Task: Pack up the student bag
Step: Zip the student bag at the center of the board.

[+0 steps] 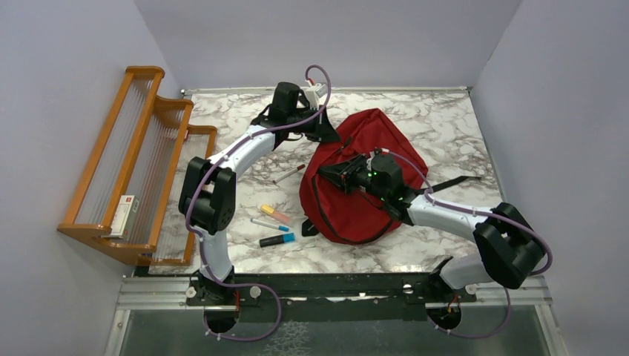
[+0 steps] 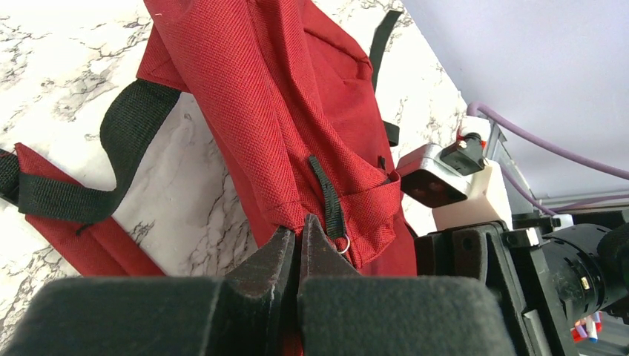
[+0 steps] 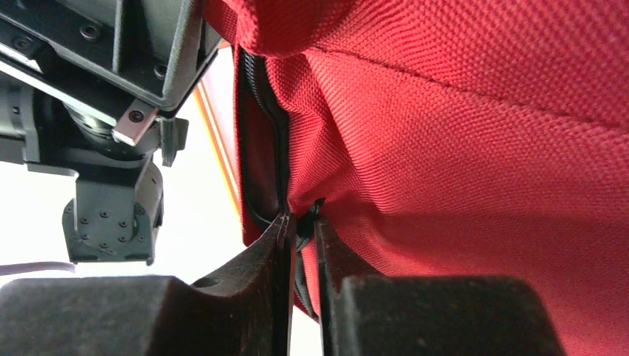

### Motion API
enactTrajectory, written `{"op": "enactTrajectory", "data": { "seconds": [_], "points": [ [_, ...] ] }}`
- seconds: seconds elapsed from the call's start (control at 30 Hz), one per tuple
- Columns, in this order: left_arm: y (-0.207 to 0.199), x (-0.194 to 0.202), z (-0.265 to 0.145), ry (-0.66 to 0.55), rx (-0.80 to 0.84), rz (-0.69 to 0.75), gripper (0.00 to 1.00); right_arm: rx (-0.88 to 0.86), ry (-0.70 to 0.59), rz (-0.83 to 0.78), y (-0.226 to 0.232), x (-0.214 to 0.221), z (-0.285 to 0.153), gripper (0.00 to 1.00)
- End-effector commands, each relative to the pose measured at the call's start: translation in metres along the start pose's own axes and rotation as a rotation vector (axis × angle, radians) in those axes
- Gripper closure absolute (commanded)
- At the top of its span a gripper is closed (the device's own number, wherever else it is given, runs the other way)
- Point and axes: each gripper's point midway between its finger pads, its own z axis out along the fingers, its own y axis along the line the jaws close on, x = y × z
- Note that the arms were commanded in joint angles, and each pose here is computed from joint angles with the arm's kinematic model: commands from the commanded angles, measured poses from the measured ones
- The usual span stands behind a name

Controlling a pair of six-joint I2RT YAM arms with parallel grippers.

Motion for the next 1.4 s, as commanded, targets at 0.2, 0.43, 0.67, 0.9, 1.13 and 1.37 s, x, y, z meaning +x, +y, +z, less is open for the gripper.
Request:
{"op": "enactTrajectory", "data": {
  "seconds": [0.2, 0.43, 0.67, 0.9, 1.13, 1.37],
  "points": [
    [-0.039, -0.038, -0.017, -0.104, 0.086, 0.117, 1.0, -0.122, -0.053, -0.137, 0.037, -0.003, -0.017, 0.99],
    [-0.026, -0.041, -0.021, -0.126, 0.092, 0.074, 1.0, -0.202, -0.07, -0.33, 0.063, 0.0, -0.036, 0.99],
    [-0.006, -0.036, -0.017, -0.121, 0.06, 0.026, 1.0, -0.273, 0.165, -0.569, 0.067, 0.042, -0.037, 0.99],
    [0.014, -0.03, -0.012, -0.114, 0.027, -0.016, 1.0, -0.304, 0.341, -0.674, 0.055, 0.067, -0.048, 0.99],
    [0.031, -0.025, -0.003, -0.103, 0.004, -0.046, 1.0, -0.285, 0.432, -0.756, 0.039, 0.077, -0.06, 0.99],
    [0.041, -0.022, 0.003, -0.095, -0.011, -0.06, 1.0, -0.267, 0.494, -0.787, 0.031, 0.083, -0.062, 0.99]
  ]
}}
